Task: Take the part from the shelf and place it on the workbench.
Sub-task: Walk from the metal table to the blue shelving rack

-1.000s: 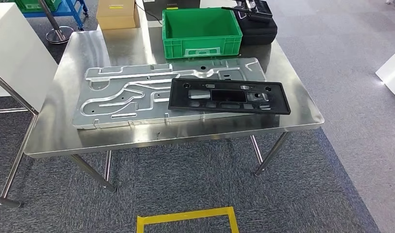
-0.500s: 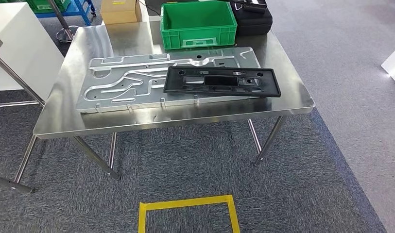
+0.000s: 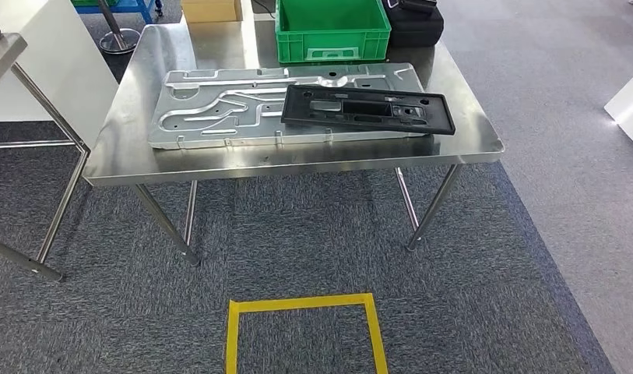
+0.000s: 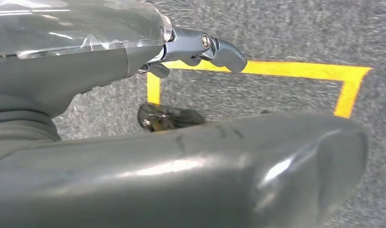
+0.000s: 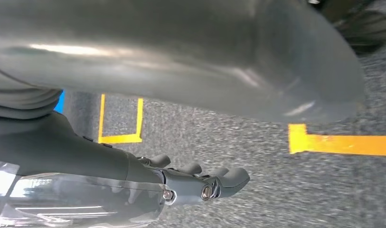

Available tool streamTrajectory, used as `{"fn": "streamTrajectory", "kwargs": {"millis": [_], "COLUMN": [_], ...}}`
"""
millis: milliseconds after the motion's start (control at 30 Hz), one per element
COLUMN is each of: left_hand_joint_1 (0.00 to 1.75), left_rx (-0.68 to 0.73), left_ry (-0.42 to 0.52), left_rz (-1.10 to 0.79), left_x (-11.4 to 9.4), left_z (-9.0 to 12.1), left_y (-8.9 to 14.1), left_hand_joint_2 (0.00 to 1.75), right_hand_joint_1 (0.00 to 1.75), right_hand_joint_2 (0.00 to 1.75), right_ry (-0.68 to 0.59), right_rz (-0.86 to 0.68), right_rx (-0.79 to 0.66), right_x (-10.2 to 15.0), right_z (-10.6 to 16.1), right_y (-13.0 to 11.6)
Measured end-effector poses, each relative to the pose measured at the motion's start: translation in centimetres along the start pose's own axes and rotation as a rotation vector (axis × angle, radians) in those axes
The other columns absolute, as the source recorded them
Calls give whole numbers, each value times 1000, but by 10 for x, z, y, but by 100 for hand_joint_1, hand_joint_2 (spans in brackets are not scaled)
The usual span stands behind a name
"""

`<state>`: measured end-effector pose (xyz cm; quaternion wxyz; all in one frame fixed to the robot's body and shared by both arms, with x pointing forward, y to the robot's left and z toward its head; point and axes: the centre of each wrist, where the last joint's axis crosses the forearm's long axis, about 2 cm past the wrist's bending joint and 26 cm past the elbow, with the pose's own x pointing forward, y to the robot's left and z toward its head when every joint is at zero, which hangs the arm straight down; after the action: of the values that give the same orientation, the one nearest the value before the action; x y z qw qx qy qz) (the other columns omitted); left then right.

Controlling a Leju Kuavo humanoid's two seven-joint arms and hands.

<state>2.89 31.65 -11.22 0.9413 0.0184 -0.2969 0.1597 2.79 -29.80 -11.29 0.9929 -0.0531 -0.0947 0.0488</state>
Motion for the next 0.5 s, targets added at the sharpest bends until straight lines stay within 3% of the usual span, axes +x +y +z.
{"fn": "streamTrajectory", "kwargs": {"millis": [500], "left_hand_joint_1": [0], "left_rx": [-13], "left_ry": [12], "left_rz": [-6], "left_x": [-2], "left_z": [0], "left_y": [-7], "left_hand_joint_2": [0], "right_hand_joint_1": [0], "right_hand_joint_2": [0], "right_ry": [-19], "right_rz": [-4], "right_rx": [3], "right_x": [4], "right_z": [0], "right_y": [1]}}
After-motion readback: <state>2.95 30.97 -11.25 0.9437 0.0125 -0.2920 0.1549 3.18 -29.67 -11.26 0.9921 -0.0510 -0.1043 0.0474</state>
